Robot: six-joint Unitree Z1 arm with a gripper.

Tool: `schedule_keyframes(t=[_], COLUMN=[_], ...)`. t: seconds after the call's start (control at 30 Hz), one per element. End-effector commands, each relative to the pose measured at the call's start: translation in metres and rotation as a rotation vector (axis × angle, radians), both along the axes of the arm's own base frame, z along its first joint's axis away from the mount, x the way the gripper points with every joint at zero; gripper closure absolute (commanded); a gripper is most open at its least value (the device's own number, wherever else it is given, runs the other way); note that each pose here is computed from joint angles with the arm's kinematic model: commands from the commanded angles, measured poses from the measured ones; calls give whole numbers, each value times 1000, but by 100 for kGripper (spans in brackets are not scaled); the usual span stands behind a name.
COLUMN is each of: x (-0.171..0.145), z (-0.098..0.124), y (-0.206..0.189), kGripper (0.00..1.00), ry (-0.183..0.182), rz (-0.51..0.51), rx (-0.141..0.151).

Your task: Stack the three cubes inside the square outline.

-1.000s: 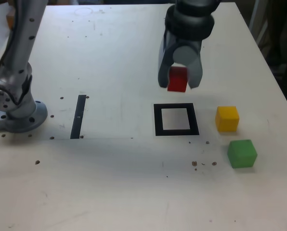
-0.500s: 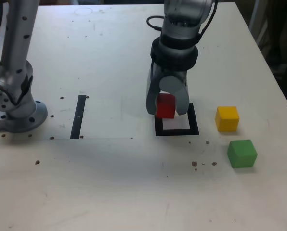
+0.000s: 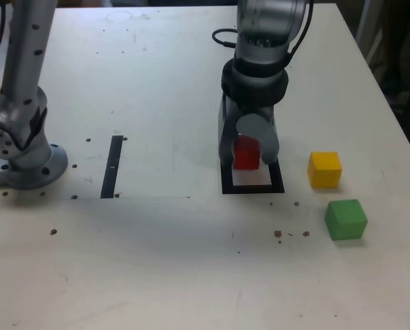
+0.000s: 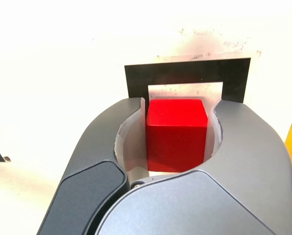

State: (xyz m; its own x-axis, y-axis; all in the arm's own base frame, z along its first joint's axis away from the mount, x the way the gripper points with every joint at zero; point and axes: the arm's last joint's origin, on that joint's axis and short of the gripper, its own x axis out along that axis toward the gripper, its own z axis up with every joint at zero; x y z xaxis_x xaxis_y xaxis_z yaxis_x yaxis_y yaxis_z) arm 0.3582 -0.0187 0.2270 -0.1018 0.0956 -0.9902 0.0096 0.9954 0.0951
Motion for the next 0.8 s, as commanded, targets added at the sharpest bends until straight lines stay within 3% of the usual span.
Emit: schedule_keyframes(t=[0.0, 0.33, 0.43, 0.6, 0.67, 0.77], x=[3, 8, 10, 11, 10, 7], z=[-3, -10, -9, -9, -8, -3], y=[-1, -2, -3, -3, -2, -1], kGripper=[83, 74, 57, 13, 3, 0], ry=[5, 14, 12, 21, 27, 42], rz=[0, -2, -10, -15, -11, 2], rx=[1, -14, -16, -14, -7, 11])
